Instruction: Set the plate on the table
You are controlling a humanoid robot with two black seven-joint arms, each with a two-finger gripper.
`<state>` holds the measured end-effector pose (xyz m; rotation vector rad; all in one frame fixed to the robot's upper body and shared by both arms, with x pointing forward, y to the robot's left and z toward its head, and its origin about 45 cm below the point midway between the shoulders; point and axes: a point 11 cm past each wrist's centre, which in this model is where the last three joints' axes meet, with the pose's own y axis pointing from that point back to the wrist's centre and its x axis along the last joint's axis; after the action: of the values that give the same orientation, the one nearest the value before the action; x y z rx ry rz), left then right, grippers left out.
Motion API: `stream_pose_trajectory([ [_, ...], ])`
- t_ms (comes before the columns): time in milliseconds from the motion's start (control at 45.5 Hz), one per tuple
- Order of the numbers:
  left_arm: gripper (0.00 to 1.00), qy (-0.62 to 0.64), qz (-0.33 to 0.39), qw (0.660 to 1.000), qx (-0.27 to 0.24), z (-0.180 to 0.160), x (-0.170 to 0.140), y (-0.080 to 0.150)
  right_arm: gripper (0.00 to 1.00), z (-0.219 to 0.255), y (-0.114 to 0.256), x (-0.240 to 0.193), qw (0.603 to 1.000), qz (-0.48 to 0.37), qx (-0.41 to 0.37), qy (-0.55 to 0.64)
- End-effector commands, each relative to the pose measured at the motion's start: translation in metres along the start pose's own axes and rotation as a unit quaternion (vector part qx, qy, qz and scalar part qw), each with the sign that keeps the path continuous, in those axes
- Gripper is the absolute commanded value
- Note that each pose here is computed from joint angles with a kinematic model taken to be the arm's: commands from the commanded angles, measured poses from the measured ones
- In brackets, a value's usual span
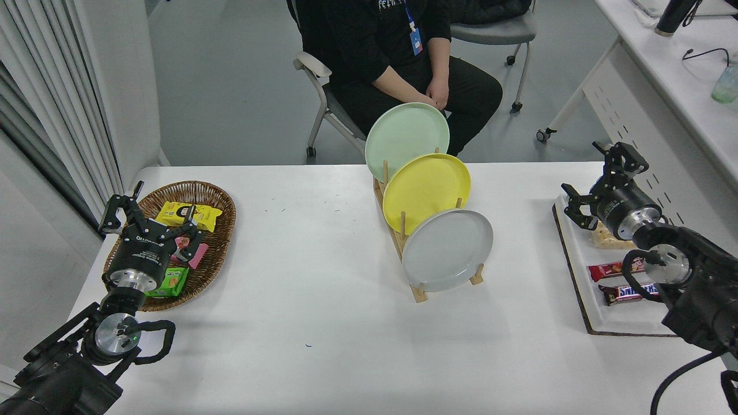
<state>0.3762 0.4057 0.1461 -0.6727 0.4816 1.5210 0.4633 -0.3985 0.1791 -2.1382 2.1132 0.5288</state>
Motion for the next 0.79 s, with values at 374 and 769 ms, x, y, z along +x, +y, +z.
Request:
stream_pose_trajectory([
  [374, 0.98, 0.0, 0.0, 1.0, 0.0, -0.0001, -0.0002, -0.0002, 1.0, -0.0023, -0.0026, -0.0044, 1.0, 0.0, 0.009, -0.015],
  [769, 0.98, 0.0, 0.0, 1.0, 0.001, -0.0003, 0.0003, 0.0004, 0.99, -0.0095, -0.0054, -0.0073, 1.0, -0.003, 0.016, -0.015],
])
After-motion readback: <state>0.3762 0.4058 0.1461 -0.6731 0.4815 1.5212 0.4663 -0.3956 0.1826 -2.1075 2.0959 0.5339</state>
